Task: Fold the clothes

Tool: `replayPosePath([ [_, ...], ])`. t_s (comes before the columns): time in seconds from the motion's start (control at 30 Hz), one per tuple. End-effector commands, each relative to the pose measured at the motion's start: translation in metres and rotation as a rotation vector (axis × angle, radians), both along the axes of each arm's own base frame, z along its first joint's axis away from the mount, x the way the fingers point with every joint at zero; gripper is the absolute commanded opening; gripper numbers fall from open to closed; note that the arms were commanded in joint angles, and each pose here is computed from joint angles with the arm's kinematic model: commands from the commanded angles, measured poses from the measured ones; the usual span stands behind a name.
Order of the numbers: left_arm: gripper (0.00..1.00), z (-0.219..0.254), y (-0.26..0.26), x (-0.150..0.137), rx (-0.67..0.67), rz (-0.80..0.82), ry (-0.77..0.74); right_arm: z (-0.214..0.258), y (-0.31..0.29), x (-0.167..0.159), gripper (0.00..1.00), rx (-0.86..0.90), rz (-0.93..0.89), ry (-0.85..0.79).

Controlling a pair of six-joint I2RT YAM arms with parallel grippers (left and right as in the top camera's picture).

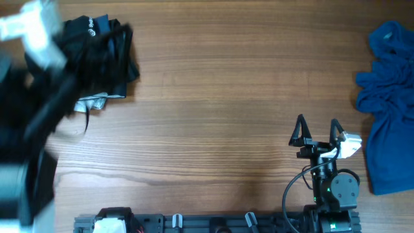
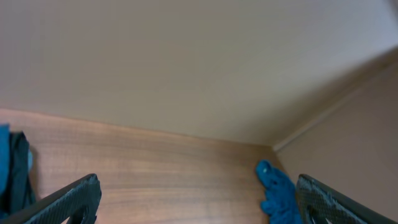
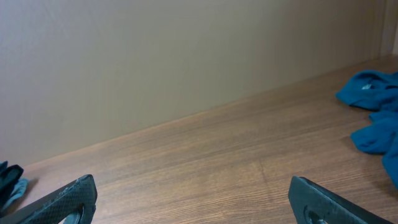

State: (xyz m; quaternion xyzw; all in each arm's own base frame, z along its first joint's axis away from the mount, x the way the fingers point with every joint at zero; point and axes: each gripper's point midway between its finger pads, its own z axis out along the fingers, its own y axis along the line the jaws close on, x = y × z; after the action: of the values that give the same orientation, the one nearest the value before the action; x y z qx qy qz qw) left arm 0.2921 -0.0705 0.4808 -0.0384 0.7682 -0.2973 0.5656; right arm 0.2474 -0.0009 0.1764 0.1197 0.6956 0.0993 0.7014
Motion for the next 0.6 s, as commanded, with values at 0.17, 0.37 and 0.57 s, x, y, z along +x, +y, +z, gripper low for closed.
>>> replayPosePath([
  [0.17, 1.00, -0.061, 0.011, -0.096, 0.022, 0.069, 0.032, 0.002, -0.004, 0.000, 1.00, 0.010, -0.020, -0.009],
  [0.37, 1.00, -0.172, 0.022, -0.085, 0.039, 0.139, 0.043, 0.002, -0.004, 0.000, 1.00, 0.010, -0.020, -0.009],
  [0.57, 1.00, -0.234, 0.035, -0.052, 0.043, 0.214, -0.067, 0.002, -0.004, 0.000, 1.00, 0.011, -0.020, -0.009],
])
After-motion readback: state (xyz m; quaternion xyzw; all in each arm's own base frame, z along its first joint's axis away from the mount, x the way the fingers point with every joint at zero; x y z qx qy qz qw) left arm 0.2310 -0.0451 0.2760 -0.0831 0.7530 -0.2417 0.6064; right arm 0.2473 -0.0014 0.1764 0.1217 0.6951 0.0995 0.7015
